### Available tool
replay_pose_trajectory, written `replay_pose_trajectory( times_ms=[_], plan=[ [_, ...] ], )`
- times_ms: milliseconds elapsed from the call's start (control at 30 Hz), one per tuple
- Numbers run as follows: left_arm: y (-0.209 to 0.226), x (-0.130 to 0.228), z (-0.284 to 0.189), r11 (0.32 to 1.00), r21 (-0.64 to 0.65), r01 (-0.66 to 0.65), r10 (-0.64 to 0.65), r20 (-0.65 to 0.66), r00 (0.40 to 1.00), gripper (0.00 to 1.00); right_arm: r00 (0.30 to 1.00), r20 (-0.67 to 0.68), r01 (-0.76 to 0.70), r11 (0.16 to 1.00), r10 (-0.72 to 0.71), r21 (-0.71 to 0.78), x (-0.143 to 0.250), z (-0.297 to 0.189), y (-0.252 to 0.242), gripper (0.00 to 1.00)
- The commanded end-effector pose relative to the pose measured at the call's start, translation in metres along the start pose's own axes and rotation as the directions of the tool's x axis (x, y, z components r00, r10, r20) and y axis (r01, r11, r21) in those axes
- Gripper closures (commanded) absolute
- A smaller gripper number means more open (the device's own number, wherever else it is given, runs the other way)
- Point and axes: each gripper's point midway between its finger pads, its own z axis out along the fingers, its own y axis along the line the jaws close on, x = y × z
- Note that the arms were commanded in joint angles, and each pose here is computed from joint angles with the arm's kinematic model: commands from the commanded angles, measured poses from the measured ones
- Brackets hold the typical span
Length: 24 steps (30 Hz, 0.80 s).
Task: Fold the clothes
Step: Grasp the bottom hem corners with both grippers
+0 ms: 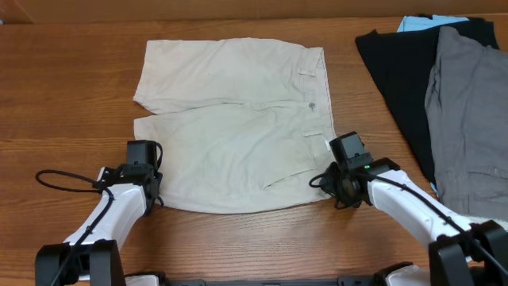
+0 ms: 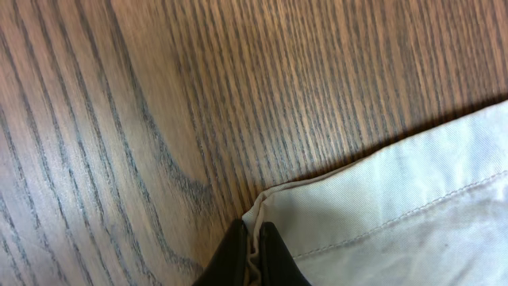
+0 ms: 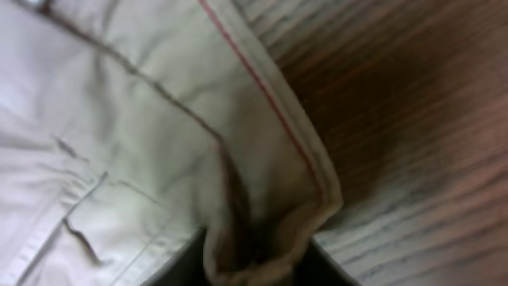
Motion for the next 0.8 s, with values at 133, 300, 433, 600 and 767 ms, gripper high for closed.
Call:
replay_pose_trajectory(
  times_ms=[133, 300, 433, 600, 767],
  plan=[
    [0.039, 0.058, 0.013, 0.959, -0.041, -0.281, 0.257, -0.288, 0.922, 0.96, 0.999, 0.004, -0.033, 0.998, 0.033, 0.051, -0.008, -0.006, -0.012, 0.96],
    [0.017, 0.046, -0.014, 0.940, -0.012, -0.342, 0.321, -0.315, 0.893, 0.96, 0.999, 0.032, -0.040, 0.998, 0.038, 0.040, -0.032, -0.041, -0.013, 0.96],
    [-0.005, 0.024, -0.054, 0.912, 0.024, -0.410, 0.398, -0.304, 0.866, 0.96, 0.997, 0.066, -0.028, 0.999, 0.027, 0.021, -0.049, -0.084, -0.013, 0.96],
    [-0.026, -0.014, -0.119, 0.898, 0.067, -0.435, 0.438, -0.225, 0.870, 0.96, 0.994, 0.113, 0.008, 1.000, -0.007, -0.012, -0.062, -0.145, -0.005, 0.96],
    [-0.028, -0.039, -0.169, 0.894, 0.122, -0.431, 0.445, -0.126, 0.887, 0.96, 0.994, 0.107, 0.039, 0.999, -0.037, -0.021, -0.055, -0.177, -0.005, 0.96]
  ],
)
